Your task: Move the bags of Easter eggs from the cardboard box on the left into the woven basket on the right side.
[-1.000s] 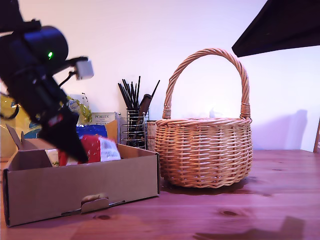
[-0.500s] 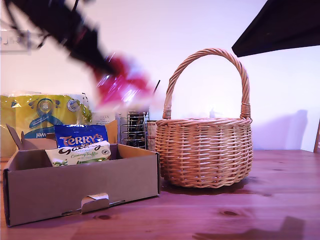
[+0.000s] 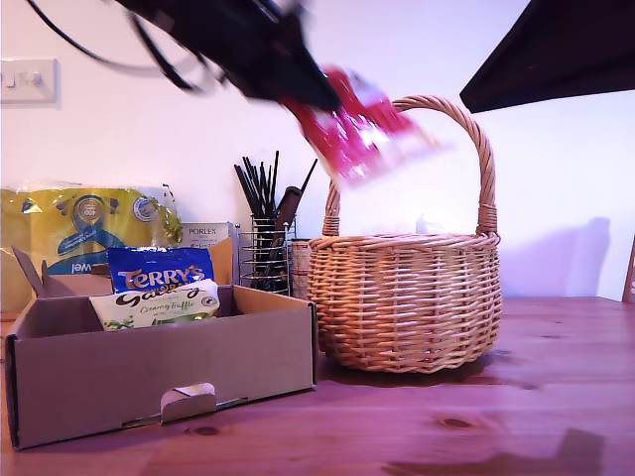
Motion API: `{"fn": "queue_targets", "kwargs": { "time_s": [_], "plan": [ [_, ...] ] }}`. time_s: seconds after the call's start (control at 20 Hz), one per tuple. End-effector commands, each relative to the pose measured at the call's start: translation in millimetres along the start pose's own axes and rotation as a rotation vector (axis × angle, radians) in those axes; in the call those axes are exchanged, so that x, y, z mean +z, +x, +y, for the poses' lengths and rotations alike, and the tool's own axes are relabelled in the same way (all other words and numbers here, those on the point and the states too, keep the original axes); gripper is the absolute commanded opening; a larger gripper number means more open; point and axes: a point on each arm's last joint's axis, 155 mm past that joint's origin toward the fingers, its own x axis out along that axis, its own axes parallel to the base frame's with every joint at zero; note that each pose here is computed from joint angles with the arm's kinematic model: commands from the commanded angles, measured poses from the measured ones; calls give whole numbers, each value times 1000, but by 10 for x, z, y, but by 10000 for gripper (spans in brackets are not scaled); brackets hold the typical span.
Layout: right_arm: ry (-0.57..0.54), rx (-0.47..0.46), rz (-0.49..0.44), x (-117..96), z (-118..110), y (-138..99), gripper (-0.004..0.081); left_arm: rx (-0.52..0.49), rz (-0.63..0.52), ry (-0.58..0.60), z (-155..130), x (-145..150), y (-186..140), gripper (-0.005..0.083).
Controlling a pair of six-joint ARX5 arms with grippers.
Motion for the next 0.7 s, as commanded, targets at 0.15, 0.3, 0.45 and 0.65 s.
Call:
{"fn": "queue_targets", "kwargs": {
  "time_s": [0.15, 0.3, 0.45, 0.65],
  "plan": [
    [-11, -4, -18, 74, -5, -18, -12, 150, 19, -225, 86, -285, 409, -24],
    [-10, -3, -18, 74, -4, -18, -12, 187, -35, -291, 27, -238, 557, -24],
    [-10, -3, -18, 74, -4, -18, -12, 228, -36, -309, -39, -304, 667, -24],
    [-11, -3, -19, 75, -3, -18, -12, 277, -48, -297, -64, -374, 782, -24]
  ]
}}
